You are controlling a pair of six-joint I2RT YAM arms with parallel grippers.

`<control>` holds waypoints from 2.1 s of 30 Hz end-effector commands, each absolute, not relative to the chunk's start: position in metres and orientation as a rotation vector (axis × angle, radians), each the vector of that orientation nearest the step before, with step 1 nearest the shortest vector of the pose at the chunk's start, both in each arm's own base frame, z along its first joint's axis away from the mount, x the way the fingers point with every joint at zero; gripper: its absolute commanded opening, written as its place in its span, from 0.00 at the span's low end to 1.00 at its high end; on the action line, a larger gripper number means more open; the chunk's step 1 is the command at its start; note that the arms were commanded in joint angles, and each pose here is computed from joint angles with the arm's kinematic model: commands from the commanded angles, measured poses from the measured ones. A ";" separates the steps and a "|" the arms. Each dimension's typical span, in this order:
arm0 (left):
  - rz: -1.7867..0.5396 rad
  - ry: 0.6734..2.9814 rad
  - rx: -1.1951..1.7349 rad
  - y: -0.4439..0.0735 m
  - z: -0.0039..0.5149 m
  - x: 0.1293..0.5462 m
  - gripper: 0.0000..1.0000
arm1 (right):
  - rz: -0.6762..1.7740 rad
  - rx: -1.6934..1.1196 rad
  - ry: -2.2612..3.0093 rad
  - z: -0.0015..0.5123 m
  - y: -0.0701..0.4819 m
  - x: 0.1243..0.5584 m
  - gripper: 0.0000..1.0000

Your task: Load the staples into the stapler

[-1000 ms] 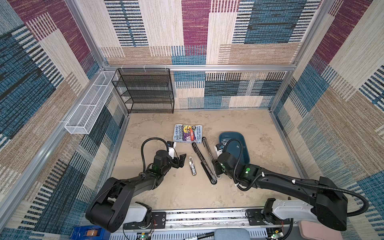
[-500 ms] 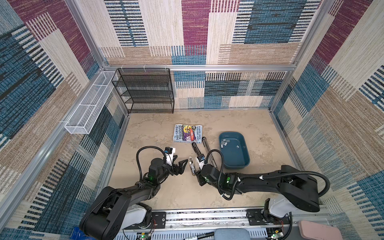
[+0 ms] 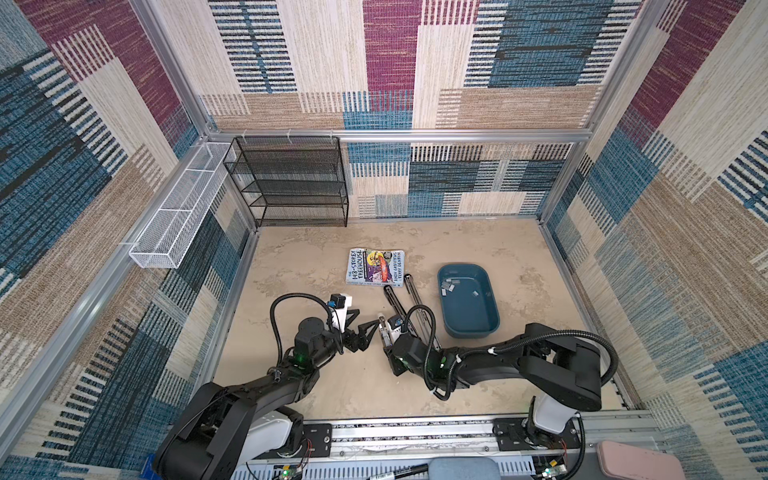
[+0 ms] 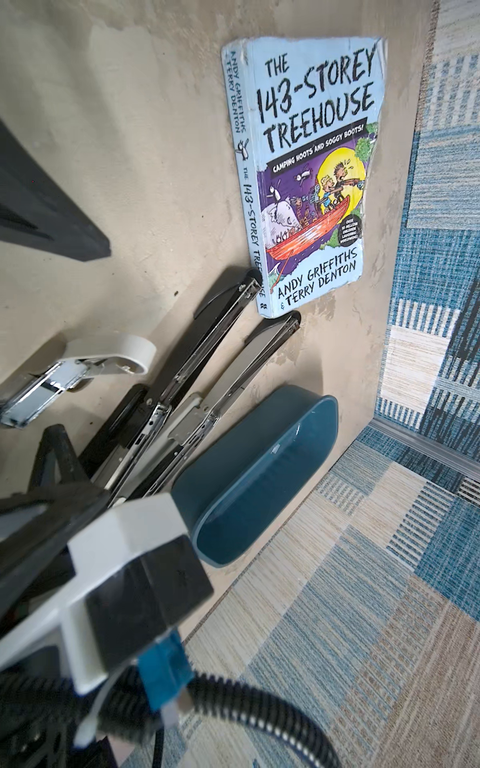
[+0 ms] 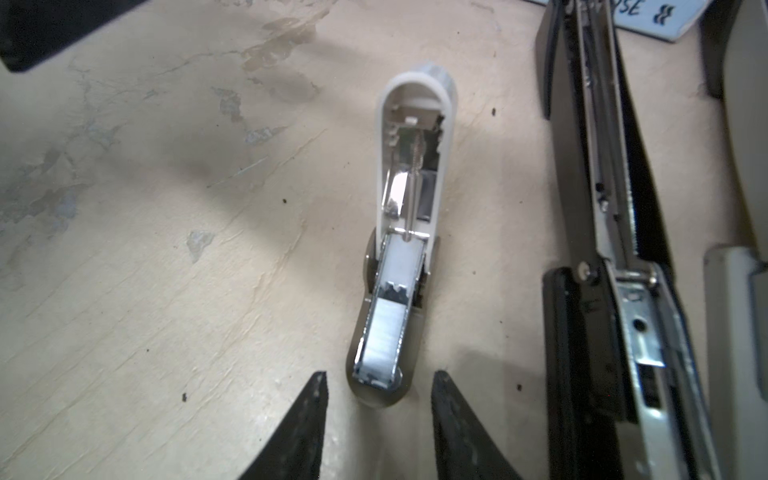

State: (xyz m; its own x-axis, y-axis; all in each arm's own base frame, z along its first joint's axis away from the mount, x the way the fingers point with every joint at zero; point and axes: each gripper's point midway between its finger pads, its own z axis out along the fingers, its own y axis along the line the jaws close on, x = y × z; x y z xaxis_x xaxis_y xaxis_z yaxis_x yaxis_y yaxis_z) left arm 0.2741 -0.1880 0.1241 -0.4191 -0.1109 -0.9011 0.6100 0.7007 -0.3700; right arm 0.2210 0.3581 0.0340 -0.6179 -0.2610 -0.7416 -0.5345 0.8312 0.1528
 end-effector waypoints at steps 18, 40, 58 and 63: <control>-0.941 1.846 0.472 -0.207 0.119 0.271 0.88 | 0.370 -0.582 2.175 0.029 0.343 0.231 0.36; -1.078 1.966 0.221 -0.218 0.112 0.282 0.81 | 0.581 -0.524 2.071 0.049 0.353 0.224 0.34; -1.069 1.939 0.409 -0.248 0.117 0.248 0.63 | 0.647 -0.485 2.038 0.057 0.350 0.221 0.24; -1.041 1.943 0.461 -0.255 0.107 0.241 0.59 | 0.649 -0.479 2.029 0.061 0.347 0.220 0.25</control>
State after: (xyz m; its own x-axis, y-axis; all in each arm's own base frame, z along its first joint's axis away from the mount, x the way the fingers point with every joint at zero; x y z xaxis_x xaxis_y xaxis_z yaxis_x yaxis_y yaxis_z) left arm 0.2377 -0.2549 0.1060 -0.6106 -0.0864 -0.7873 0.6193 0.5674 -0.5426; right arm 0.2177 0.3438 0.0488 -0.5130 -0.1299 -0.8485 -0.5701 0.7906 0.2236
